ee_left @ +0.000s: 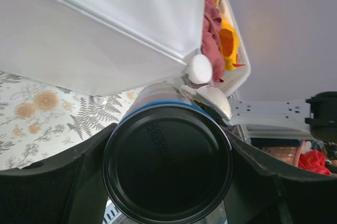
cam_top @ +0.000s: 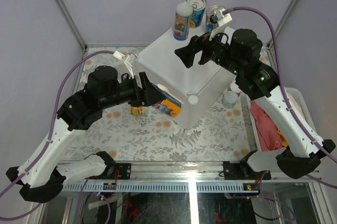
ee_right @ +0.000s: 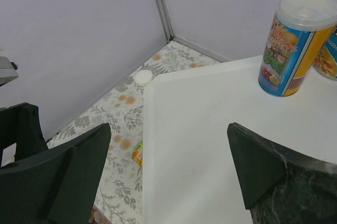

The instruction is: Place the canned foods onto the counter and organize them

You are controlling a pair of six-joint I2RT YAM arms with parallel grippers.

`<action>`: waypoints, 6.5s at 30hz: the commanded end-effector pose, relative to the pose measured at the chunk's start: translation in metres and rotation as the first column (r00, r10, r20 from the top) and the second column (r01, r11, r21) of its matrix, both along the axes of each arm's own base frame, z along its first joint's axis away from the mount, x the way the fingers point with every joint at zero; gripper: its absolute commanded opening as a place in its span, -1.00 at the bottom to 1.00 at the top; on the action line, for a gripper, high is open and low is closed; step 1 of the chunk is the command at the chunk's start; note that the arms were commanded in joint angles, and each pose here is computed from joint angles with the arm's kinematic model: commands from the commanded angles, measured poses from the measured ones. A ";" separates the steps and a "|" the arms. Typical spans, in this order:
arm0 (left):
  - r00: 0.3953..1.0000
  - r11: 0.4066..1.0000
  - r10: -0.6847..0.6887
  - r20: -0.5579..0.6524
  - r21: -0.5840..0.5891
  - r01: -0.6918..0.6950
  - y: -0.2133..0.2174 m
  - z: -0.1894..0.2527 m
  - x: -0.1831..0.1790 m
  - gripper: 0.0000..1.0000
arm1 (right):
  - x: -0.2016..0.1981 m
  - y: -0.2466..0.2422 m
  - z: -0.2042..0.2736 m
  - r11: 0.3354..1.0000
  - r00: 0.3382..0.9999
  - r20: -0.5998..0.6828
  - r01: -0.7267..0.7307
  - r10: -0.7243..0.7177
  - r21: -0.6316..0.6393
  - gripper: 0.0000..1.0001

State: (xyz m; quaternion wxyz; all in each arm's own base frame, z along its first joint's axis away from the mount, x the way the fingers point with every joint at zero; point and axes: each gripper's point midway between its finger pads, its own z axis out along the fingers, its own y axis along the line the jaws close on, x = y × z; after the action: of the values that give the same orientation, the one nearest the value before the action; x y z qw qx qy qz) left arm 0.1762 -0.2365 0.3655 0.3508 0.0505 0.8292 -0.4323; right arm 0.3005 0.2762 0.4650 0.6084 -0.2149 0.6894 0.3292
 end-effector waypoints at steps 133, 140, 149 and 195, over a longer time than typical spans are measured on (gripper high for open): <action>0.935 0.538 0.341 0.098 -0.836 -0.108 -0.024 0.219 0.130 -1.00 | 0.017 -0.022 0.053 0.462 0.971 -0.117 0.007 0.210 0.887 1.00; 0.930 0.544 0.355 0.092 -0.830 -0.125 -0.022 0.212 0.131 -1.00 | 0.021 -0.025 0.059 0.476 0.982 -0.106 0.019 0.158 0.879 0.76; 0.932 0.586 0.349 0.097 -0.799 -0.136 -0.023 0.202 0.127 -1.00 | 0.024 -0.021 0.059 0.520 0.985 -0.099 0.013 0.138 0.854 0.46; 0.981 0.667 0.196 0.010 -0.734 -0.126 -0.042 0.122 0.110 0.48 | 0.037 -0.027 0.077 0.664 0.998 0.036 -0.067 0.060 0.745 -0.43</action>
State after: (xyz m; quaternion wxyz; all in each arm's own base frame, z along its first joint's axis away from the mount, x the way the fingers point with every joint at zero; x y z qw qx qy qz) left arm 0.3096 -0.2771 0.4738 0.4057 -0.1985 0.5817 -0.6764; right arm 0.3297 0.2841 0.4819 0.5358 0.0264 0.5627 0.6290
